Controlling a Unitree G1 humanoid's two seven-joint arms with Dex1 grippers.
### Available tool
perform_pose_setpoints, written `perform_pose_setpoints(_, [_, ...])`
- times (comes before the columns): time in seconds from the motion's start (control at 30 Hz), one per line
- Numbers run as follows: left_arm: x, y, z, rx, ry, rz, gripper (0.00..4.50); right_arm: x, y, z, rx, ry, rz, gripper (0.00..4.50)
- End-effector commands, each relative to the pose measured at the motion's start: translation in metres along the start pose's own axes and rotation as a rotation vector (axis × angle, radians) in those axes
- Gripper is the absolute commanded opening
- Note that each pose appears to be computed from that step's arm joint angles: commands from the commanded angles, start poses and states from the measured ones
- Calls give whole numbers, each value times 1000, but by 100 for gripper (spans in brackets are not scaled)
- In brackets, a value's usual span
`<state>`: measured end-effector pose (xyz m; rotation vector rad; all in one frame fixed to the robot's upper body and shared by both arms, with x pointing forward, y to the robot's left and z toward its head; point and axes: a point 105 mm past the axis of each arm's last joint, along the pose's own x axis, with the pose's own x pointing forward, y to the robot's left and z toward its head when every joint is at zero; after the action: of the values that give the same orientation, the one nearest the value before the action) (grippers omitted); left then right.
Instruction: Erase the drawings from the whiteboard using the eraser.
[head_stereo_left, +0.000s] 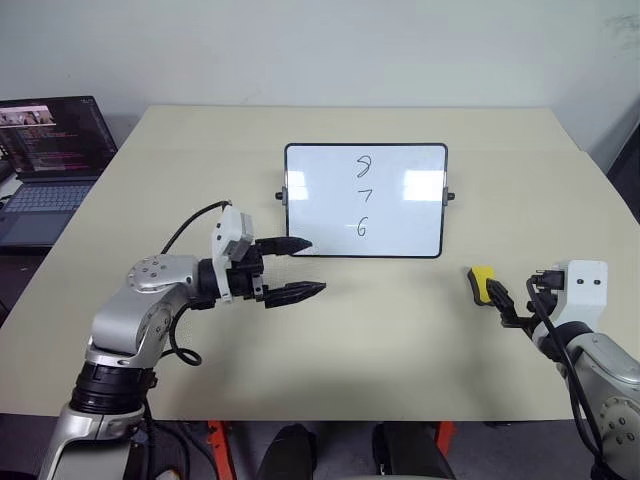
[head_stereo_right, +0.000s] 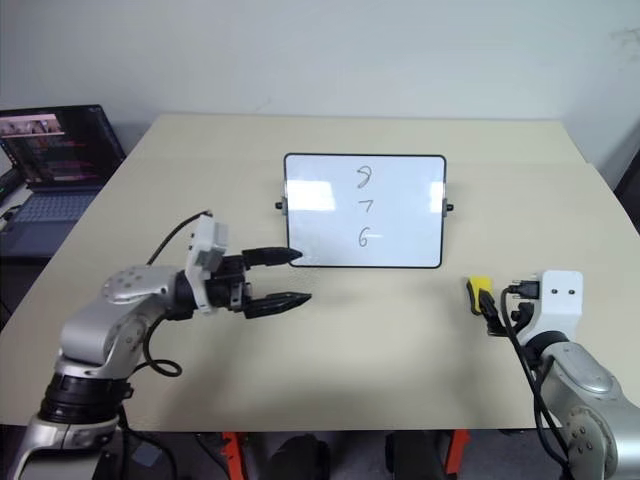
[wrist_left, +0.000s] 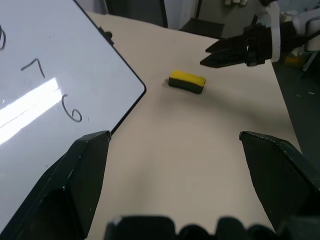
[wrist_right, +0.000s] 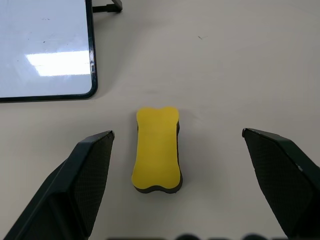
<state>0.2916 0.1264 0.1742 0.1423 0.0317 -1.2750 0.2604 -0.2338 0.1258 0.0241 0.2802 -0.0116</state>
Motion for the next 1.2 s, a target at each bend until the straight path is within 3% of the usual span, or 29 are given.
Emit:
perform_pose_setpoints(0.03, [1, -5, 20, 94, -46, -49, 450, -3, 2, 10, -12, -46, 8, 448])
perform_pose_setpoints(0.13, [4, -7, 22, 115, -41, -79, 450, -3, 4, 11, -13, -45, 19, 448])
perform_pose_setpoints(0.43, [7, -9, 22, 171, 0, -142, 450, 38, 30, 21, 4, -13, 37, 448])
perform_pose_setpoints(1.2, [8, -10, 20, 189, 1, -115, 450, 47, 24, 8, 23, 42, 16, 448])
